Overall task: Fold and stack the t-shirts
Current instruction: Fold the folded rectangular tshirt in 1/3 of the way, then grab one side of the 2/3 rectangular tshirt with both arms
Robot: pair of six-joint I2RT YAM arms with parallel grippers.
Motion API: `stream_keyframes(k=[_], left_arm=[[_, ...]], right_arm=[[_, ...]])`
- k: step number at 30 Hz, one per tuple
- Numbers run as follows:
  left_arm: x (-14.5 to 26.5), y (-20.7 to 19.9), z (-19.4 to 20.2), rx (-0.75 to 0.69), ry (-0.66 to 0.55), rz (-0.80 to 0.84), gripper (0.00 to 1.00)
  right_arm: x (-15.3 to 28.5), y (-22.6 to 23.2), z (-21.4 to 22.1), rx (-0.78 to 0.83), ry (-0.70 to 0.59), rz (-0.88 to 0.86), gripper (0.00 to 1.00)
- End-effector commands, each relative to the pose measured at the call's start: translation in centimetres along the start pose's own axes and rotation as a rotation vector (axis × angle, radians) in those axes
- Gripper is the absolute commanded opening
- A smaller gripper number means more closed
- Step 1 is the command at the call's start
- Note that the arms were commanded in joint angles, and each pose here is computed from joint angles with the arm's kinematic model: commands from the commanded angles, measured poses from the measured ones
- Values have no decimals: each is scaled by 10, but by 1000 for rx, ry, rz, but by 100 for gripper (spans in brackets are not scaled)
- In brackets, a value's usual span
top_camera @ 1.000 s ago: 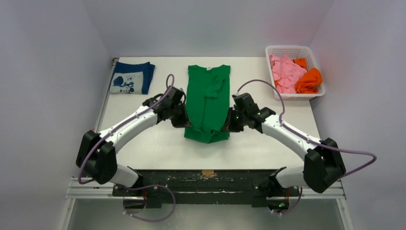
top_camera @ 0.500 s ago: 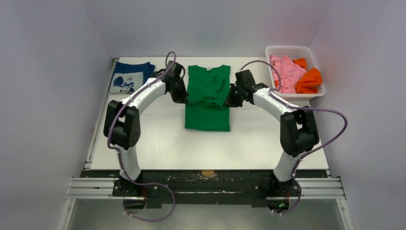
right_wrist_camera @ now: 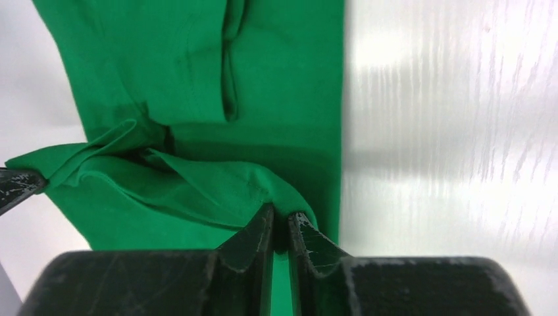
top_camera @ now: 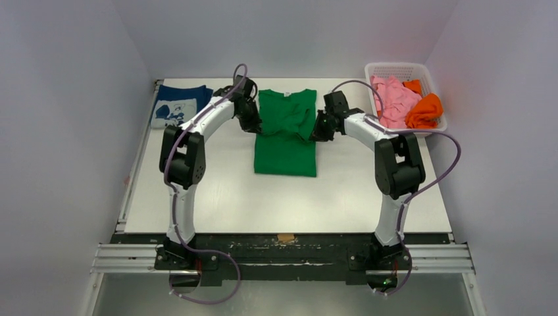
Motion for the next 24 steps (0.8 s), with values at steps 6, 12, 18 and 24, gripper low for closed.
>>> stream_keyframes(k=[6,12,18,24], left_arm=[[14,1,-31,-4,-35,11,68],[48,5,-5,-14,-33,65,83],[58,30,59,32,50,95,81],[38,54,105,105,134,85,62]], right_arm=[[5,19,-45,18,-102,-64,77],[29,8,-25,50,-89,-82,84],[48,-23,35,38,39,-118,79],[49,-46,78,60,121,-116,73]])
Point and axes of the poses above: each gripper's point midway between its finger pads, its own x axis back along the fingers, its own y axis along the line the jaws close on, z = x × y, the point moved 10 cm from there along x, back along the fingers, and after that the axes turned 6 degrees about -x, right-handed, at the moved point
